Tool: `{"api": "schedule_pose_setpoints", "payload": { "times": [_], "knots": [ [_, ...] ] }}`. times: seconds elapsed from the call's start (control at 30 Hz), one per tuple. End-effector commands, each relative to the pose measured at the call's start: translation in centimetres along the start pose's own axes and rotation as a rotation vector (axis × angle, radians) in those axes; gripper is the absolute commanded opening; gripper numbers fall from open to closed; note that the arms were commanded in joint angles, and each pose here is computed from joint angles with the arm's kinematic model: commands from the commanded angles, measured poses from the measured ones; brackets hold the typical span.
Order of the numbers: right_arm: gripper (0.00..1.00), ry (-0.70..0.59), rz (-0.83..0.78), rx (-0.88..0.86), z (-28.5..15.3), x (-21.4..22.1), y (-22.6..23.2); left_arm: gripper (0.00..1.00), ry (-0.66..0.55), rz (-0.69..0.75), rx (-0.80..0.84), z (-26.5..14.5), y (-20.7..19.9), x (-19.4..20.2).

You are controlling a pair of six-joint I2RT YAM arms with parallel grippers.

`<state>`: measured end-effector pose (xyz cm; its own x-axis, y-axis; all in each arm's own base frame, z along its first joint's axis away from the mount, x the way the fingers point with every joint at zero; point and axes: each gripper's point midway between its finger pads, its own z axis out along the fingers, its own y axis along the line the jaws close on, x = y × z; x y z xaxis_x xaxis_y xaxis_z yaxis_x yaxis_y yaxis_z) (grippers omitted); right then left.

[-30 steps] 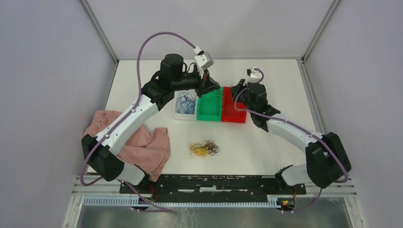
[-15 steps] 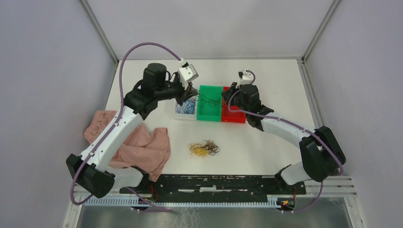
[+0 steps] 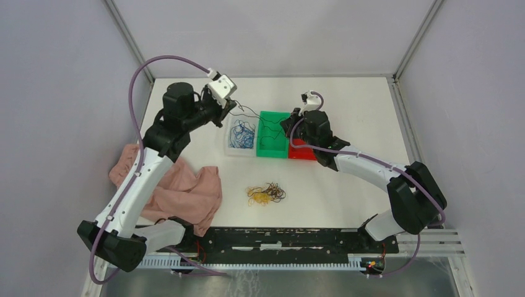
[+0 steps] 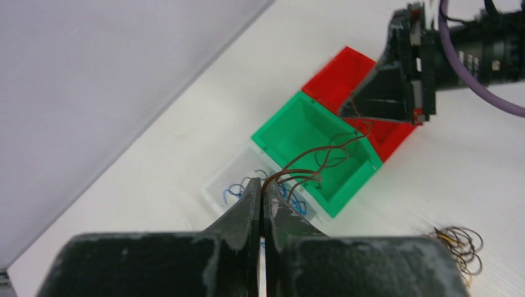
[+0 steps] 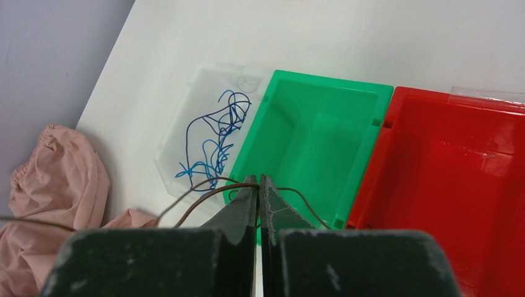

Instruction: Untangle the cables

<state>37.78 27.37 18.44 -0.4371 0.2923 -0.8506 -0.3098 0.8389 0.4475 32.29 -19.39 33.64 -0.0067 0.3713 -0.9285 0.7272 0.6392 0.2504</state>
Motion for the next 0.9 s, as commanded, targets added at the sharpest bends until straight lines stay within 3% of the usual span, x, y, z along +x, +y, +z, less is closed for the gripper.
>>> {"api": "schedule_pose_setpoints", "payload": {
  "times": [0.0, 0.47, 0.87],
  "knots": [
    [0.00, -0.075, -0.013, 0.011, -0.1, -2.6, 0.6, 0.03, -0.149, -0.013, -0.083, -1.2, 2.5, -4.1],
    [0.00, -0.077, -0.047, 0.038, -0.4, -2.6, -0.1, 0.03, -0.211, -0.045, -0.059, -0.6, 2.7, -5.7],
    [0.00, -0.056, -0.068, 0.050, -0.1, -1.6, -0.7, 0.03, -0.172, -0.090, -0.017, 2.0, 2.0, -2.7]
  ]
}}
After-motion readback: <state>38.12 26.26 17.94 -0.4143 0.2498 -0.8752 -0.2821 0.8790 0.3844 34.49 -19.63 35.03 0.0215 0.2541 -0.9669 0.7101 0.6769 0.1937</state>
